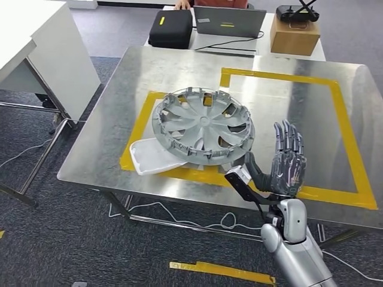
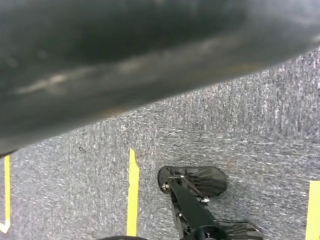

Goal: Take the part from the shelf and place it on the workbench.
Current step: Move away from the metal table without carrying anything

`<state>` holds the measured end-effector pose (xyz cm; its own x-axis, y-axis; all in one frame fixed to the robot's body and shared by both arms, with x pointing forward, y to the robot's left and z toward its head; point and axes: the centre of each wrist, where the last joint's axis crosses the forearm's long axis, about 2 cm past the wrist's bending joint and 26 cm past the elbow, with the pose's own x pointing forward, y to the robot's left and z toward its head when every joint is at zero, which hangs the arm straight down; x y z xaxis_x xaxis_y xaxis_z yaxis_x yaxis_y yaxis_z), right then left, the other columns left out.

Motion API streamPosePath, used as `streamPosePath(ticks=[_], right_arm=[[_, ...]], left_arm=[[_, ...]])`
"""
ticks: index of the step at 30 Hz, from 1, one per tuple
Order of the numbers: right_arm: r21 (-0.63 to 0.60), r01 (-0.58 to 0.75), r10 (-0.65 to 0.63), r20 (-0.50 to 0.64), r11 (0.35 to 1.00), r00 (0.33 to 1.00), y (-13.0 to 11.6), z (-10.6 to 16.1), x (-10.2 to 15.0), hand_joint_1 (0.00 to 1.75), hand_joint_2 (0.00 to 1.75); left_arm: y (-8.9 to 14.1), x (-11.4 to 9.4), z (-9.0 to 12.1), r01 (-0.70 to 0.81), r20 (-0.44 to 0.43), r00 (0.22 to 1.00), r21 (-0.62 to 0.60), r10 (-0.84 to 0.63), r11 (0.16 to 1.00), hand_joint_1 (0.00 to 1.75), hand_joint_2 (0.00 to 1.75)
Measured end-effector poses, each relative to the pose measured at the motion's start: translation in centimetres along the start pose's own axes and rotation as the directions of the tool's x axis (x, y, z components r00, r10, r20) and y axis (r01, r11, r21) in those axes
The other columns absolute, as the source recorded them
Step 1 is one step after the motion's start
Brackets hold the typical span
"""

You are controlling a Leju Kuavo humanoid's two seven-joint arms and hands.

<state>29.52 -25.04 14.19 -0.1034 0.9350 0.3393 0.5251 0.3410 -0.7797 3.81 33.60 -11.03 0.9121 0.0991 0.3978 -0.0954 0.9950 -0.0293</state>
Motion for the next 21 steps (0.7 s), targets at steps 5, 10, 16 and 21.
streamPosePath(ticks=[5,10,16,21], right_arm=[[0.001,-0.003,0.003,-0.005,1.0,1.0,-0.03,0.01,-0.18,0.0,0.0],[0.006,-0.003,0.003,-0.012,1.0,1.0,-0.03,0.06,-0.27,0.0,0.0],[0.01,0.003,-0.003,-0.016,1.0,1.0,-0.06,-0.18,-0.22,0.0,0.0],[0.012,0.007,-0.007,-0.022,1.0,1.0,-0.07,-0.24,-0.24,0.0,0.0]], left_arm=[[0.06,-0.05,0.02,0.0,-0.001,1.0,0.001,0.0,1.0,0.0,0.0],[0.02,-0.16,0.05,0.0,-0.003,1.0,0.001,0.0,1.0,0.0,0.0],[-0.1,-0.26,0.07,-0.005,-0.006,1.0,0.003,0.005,1.0,0.0,0.0],[-0.07,-0.47,0.14,-0.009,-0.011,1.0,0.005,0.009,1.0,0.0,0.0]])
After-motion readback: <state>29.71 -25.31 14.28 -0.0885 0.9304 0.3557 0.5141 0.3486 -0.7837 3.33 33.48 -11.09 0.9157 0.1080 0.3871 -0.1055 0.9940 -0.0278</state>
